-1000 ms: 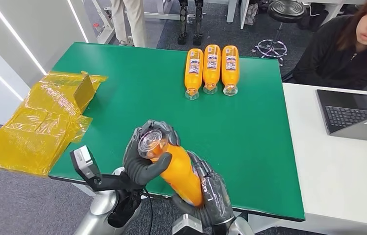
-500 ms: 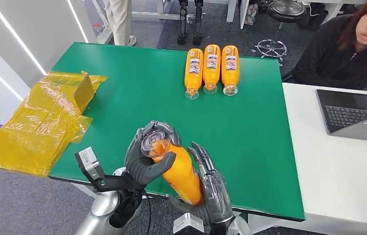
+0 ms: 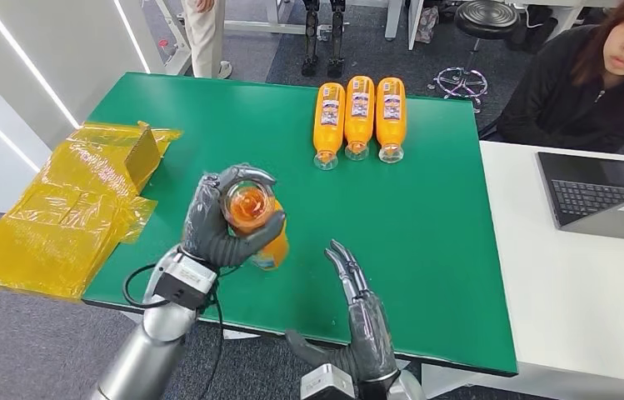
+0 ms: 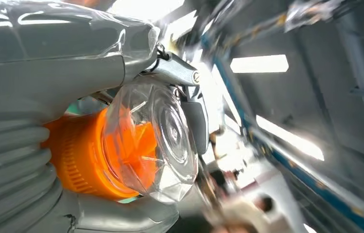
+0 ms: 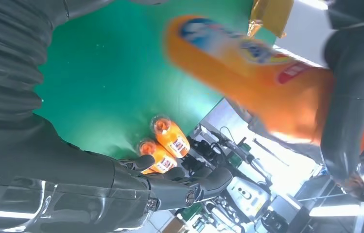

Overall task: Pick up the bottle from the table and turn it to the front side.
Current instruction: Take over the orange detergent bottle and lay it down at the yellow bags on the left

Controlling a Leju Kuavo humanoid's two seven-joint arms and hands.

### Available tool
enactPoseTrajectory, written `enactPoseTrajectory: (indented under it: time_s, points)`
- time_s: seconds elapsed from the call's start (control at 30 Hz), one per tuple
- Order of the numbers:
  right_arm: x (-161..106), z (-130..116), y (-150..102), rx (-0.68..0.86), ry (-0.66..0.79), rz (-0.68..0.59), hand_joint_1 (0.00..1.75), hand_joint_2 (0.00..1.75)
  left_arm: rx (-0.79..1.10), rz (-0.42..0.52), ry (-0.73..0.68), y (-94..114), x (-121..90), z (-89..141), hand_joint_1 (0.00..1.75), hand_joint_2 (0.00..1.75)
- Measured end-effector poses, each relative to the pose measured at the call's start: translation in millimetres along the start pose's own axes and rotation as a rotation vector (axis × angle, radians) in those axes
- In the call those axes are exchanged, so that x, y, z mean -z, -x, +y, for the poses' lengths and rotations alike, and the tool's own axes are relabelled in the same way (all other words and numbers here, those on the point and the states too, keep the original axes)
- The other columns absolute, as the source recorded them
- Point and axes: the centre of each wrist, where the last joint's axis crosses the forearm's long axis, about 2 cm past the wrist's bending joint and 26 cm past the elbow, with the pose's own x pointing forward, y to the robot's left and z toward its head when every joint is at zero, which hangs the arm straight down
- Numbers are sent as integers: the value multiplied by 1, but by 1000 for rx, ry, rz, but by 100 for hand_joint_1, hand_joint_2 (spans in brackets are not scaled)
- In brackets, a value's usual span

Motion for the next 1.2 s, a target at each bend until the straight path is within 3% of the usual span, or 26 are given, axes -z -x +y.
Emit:
enactPoseTrajectory:
  time_s: [0.3, 0.57, 0.8, 1.0, 1.2]
  points:
    - [-6, 3, -2, 10, 5, 3, 0, 175, 578, -15, 39, 14, 31, 46, 175, 175]
    - [-6, 3, -2, 29, 18, 4, 0, 175, 1022, 65, 245, 56, 50, 62, 175, 175]
    - [-8, 2, -2, 45, 32, 11, 0, 175, 1204, 231, 466, 97, 25, 56, 175, 175]
    - [-16, 1, 0, 76, 51, 37, 0, 175, 1245, 461, 650, 126, -10, 67, 175, 175]
    - [-28, -3, 2, 74, 60, 66, 0, 175, 1293, 713, 771, 141, -30, 89, 175, 175]
